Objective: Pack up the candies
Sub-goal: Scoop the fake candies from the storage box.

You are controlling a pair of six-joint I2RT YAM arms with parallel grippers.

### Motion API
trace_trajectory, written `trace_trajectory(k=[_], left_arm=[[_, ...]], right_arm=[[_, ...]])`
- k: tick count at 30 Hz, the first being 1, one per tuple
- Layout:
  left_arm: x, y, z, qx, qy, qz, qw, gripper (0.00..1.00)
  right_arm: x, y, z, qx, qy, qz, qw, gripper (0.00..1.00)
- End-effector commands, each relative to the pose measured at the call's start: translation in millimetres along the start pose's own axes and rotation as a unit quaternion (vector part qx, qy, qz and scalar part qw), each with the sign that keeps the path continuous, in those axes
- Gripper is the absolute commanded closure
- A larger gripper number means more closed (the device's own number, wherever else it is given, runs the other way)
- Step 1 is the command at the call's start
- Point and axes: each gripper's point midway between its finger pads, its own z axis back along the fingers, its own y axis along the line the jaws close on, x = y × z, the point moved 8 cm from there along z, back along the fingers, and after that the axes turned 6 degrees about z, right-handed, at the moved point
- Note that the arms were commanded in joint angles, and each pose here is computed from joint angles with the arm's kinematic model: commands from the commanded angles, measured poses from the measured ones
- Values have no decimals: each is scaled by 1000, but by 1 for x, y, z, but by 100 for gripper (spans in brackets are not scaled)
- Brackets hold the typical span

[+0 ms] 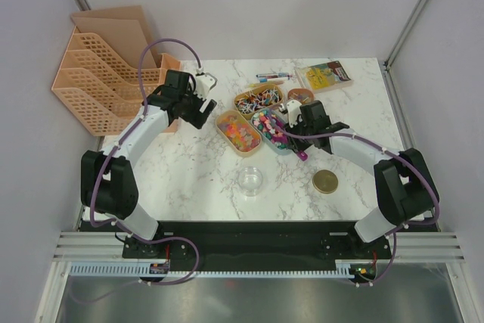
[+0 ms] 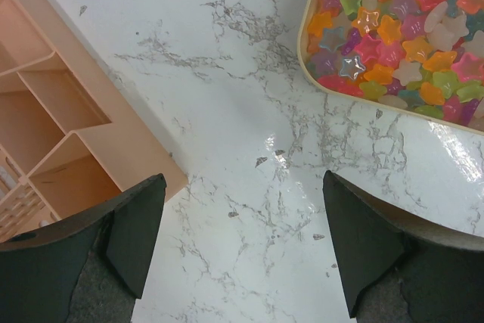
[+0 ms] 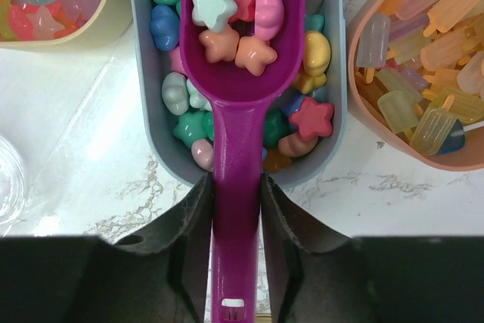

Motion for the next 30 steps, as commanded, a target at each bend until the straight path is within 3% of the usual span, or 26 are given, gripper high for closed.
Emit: trace_trajectory(k=[1, 3, 5, 12, 20, 30], left_arm=[[7, 3, 6, 4, -25, 0, 1000, 8], [7, 2, 6, 3, -24, 1, 1000, 8], [7, 3, 5, 4, -25, 0, 1000, 8], [5, 3, 8, 8, -24, -5, 1000, 8], [12, 6, 10, 13, -30, -10, 999, 7], [16, 20, 15, 47, -27, -21, 998, 8]], right_arm=[[1, 2, -2, 10, 9, -6, 1000, 64], [-1, 2, -5, 7, 16, -9, 1000, 79], [-4, 1, -8, 5, 21, -12, 1000, 100], [-4, 3, 0, -21, -49, -17, 998, 100], [-9, 5, 8, -29, -75, -26, 996, 100], [41, 0, 53, -43, -159, -2, 986, 100]])
